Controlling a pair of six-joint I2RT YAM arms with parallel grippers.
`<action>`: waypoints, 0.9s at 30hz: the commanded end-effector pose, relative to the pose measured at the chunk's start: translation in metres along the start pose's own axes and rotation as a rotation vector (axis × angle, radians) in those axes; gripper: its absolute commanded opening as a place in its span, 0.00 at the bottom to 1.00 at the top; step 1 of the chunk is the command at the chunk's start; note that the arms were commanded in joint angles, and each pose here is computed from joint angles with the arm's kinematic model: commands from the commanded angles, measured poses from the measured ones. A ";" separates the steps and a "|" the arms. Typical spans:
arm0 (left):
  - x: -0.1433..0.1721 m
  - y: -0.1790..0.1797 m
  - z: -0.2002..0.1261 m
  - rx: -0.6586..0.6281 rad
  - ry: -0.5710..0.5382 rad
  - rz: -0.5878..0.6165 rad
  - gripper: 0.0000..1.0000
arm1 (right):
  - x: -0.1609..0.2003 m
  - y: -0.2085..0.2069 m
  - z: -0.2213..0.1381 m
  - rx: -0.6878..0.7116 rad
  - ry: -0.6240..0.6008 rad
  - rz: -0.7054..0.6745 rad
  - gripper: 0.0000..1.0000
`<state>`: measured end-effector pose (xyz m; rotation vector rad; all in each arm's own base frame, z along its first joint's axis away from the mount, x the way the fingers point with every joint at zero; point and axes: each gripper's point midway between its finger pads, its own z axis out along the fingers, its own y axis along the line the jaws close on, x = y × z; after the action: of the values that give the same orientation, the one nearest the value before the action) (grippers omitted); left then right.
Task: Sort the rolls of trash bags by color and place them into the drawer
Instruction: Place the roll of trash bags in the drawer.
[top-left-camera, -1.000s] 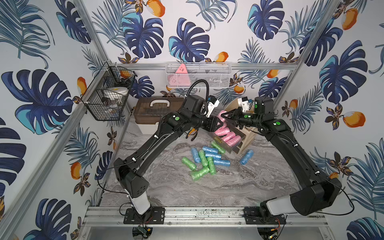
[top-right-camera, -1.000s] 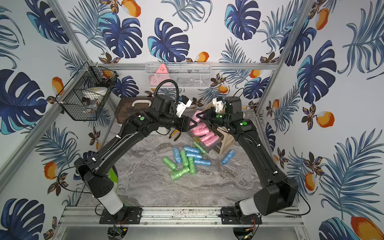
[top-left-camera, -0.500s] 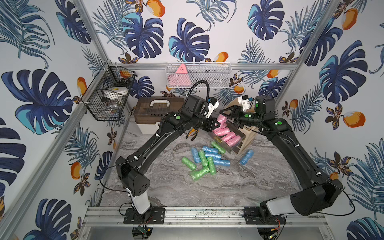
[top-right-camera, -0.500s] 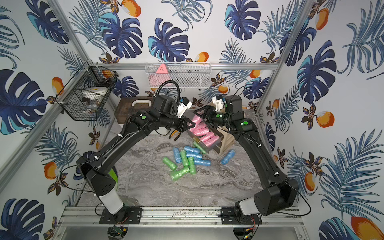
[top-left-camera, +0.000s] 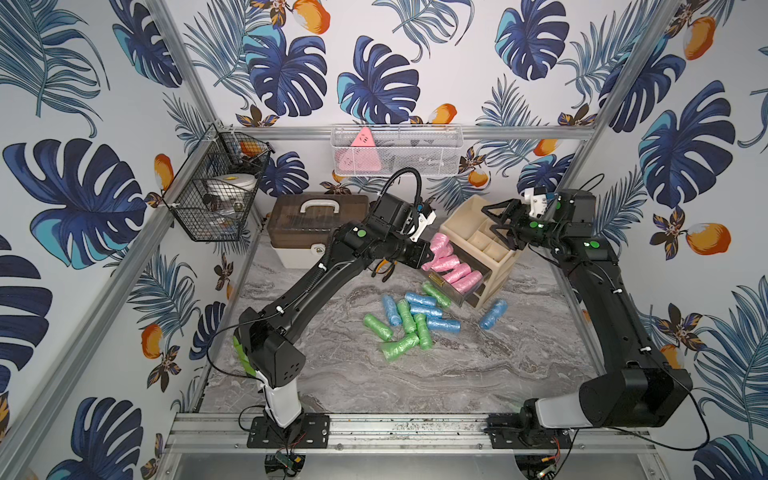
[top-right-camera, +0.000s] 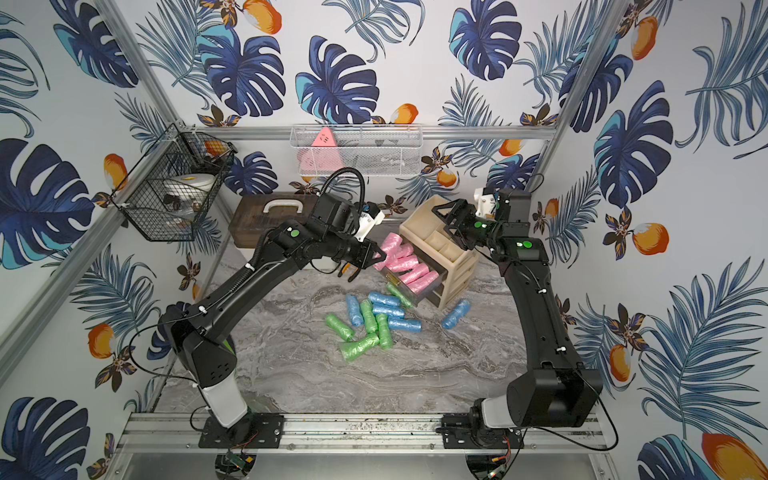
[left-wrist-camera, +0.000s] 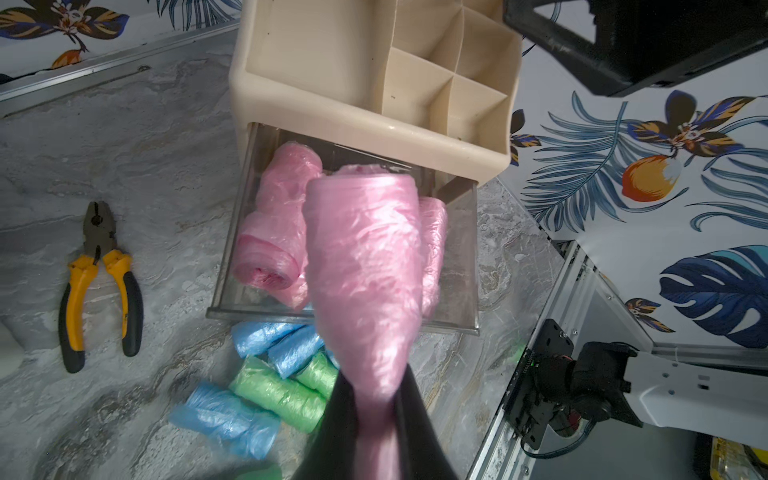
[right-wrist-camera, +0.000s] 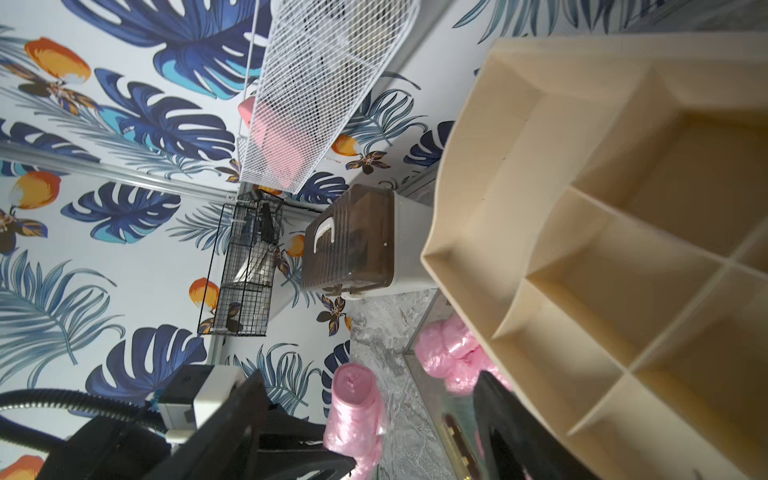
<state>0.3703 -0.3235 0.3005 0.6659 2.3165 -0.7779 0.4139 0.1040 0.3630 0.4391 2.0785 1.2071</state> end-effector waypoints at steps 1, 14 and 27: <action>0.007 0.009 0.007 -0.032 0.038 0.020 0.00 | -0.006 -0.011 0.002 -0.002 0.014 0.012 0.74; 0.036 0.015 0.046 -0.079 0.191 0.102 0.00 | -0.022 -0.050 0.033 0.033 0.040 0.073 0.51; 0.018 -0.019 0.065 -0.042 0.205 0.169 0.03 | -0.025 -0.070 0.051 0.052 0.060 0.103 0.48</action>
<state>0.3726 -0.3741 0.2545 0.9037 2.4061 -0.6290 0.4694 0.0845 0.2990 0.5407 2.1562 1.2353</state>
